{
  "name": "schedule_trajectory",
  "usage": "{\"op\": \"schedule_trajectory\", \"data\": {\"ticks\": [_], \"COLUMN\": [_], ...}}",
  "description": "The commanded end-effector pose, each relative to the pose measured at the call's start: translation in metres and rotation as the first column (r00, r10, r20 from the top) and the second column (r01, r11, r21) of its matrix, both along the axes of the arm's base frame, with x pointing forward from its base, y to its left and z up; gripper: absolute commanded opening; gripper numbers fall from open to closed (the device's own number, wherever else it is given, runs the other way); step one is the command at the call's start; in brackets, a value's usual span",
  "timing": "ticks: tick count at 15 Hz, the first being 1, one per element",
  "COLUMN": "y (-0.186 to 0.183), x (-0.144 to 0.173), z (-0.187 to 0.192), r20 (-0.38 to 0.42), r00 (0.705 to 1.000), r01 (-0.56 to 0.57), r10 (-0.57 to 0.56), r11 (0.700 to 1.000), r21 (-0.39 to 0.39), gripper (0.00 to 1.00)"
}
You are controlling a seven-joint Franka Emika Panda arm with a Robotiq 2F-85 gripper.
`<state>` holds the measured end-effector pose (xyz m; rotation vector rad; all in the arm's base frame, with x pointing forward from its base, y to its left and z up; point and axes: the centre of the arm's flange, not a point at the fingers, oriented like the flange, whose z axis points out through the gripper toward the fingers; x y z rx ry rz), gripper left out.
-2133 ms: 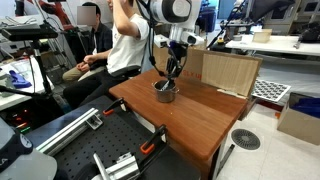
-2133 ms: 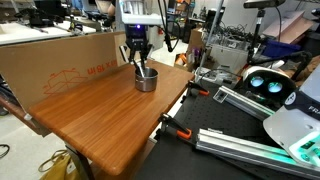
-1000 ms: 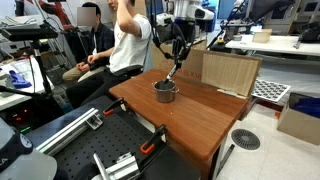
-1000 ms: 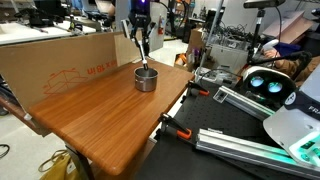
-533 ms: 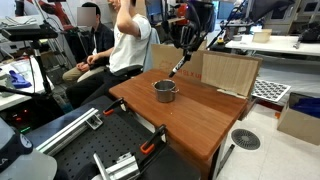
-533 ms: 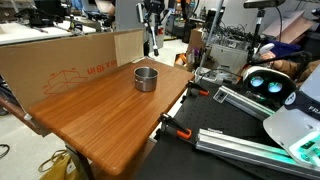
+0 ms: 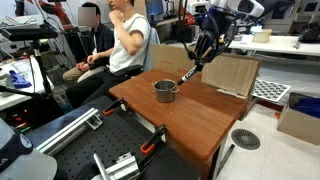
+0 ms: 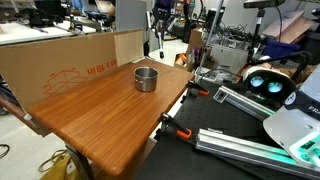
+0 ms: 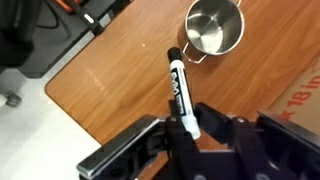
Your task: Remove the marker from the silver cup and place it on the table
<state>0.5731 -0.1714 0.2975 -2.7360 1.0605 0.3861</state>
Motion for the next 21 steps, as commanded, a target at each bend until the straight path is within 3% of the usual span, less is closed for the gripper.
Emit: {"op": "schedule_trajectory", "data": {"ticks": [1,12,21], "y": [-0.018,-0.035,-0.059], "x": [0.028,0.075,0.101], "z": [-0.022,-0.111,-0.145], "r20": [-0.04,-0.09,-0.073], "r00": [0.999,0.992,0.986], "r01": [0.023,0.084,0.133], "r10": [-0.022,-0.088,-0.15], "r11": [0.999,0.995,0.972], "r21": [0.045,-0.045,-0.193], "gripper": [0.06,0.06,0.06]}}
